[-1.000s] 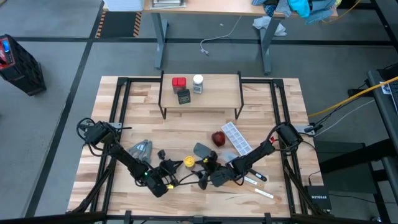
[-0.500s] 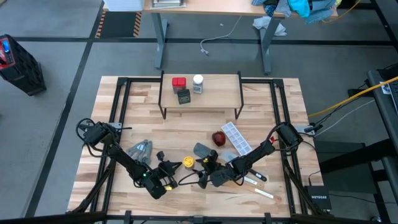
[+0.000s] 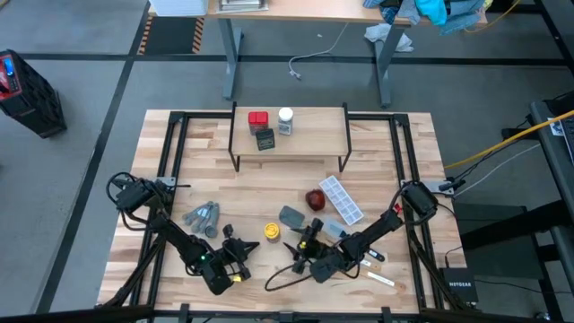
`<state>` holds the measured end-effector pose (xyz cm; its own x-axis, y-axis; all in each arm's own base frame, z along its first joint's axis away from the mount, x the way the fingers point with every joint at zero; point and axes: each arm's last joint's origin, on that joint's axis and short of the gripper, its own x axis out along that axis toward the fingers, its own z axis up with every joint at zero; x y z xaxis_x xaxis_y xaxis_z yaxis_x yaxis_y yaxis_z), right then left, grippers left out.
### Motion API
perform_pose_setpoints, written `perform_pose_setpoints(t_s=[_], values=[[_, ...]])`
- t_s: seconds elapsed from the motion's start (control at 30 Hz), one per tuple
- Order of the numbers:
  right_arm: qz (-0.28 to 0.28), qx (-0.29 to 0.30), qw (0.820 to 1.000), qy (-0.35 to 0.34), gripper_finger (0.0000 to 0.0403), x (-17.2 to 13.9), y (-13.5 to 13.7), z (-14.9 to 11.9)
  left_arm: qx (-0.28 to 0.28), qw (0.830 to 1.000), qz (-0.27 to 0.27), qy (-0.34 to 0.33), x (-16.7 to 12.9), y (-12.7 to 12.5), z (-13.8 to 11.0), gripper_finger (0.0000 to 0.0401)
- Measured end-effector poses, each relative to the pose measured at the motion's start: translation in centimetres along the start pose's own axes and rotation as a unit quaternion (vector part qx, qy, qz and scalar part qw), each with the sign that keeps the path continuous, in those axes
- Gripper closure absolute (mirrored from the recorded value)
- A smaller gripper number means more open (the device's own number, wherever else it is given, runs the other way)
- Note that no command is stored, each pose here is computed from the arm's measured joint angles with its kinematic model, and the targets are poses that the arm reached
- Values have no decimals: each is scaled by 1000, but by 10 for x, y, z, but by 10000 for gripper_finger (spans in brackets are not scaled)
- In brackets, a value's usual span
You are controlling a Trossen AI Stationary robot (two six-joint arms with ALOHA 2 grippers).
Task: Shelf spices
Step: Put the yellow seasoning bottle on the shelf
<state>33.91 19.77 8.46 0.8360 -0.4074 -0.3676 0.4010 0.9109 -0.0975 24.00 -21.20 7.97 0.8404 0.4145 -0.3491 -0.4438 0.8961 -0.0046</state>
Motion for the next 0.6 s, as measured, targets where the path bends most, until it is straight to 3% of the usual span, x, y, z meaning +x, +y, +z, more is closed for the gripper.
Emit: perform_pose_setpoints(t_s=[0.2, 0.6], values=[[-62, -25, 998, -3, 159, 6, -10, -2, -8, 1000, -21, 10, 6, -2, 5, 398], [-52, 5, 999, 11, 159, 24, -22, 5, 9, 999, -38, 9, 19, -3, 15, 398]])
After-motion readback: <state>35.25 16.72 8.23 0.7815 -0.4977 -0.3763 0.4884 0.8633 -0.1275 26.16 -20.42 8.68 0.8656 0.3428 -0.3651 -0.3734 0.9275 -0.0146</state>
